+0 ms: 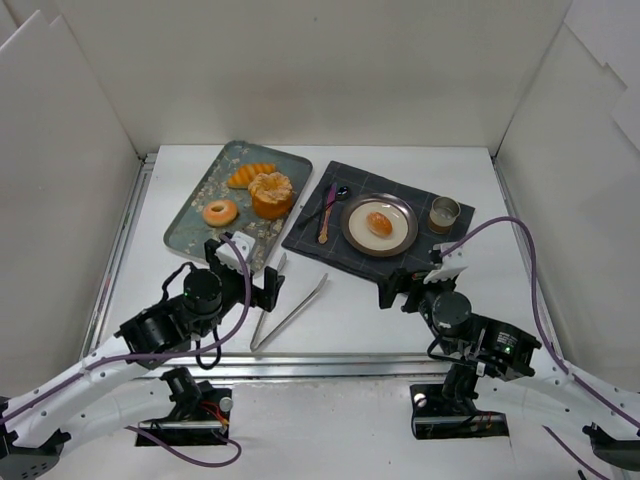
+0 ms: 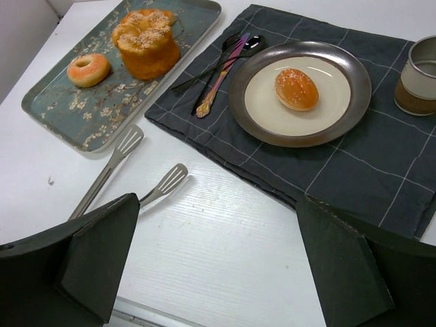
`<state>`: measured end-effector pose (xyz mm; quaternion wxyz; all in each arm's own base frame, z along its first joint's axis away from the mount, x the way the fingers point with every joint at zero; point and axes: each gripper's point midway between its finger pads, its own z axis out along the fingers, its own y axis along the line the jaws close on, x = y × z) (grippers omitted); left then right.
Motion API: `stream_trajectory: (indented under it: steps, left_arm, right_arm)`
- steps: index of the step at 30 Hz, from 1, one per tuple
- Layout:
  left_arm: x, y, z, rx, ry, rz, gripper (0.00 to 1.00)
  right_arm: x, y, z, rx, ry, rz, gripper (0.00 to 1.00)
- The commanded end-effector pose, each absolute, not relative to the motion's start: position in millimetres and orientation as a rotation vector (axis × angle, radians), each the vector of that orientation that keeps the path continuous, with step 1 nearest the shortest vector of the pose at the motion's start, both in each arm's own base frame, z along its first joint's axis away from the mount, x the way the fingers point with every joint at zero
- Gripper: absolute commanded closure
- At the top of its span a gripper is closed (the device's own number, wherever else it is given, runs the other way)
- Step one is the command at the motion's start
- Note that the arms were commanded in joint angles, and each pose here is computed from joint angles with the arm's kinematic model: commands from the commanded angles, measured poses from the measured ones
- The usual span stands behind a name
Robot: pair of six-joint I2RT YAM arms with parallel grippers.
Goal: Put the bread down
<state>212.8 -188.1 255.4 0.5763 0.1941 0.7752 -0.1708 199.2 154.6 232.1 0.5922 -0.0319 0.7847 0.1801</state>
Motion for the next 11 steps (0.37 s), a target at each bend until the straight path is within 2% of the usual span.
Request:
stream_trajectory:
  steps: [1,11]
  left_arm:
    - [217.5,-198.2,265.5,0.462,1.78,-0.408,0.0]
    - [215.3,-194.5,264.9,0.447,1.775,-0.404,0.0]
  right_arm:
    - [204.4,165.5,261.2,-0.045,1.756,0.484,0.02]
    - [203.2,165.7,264.7,-0.053,1.749,0.494,0.02]
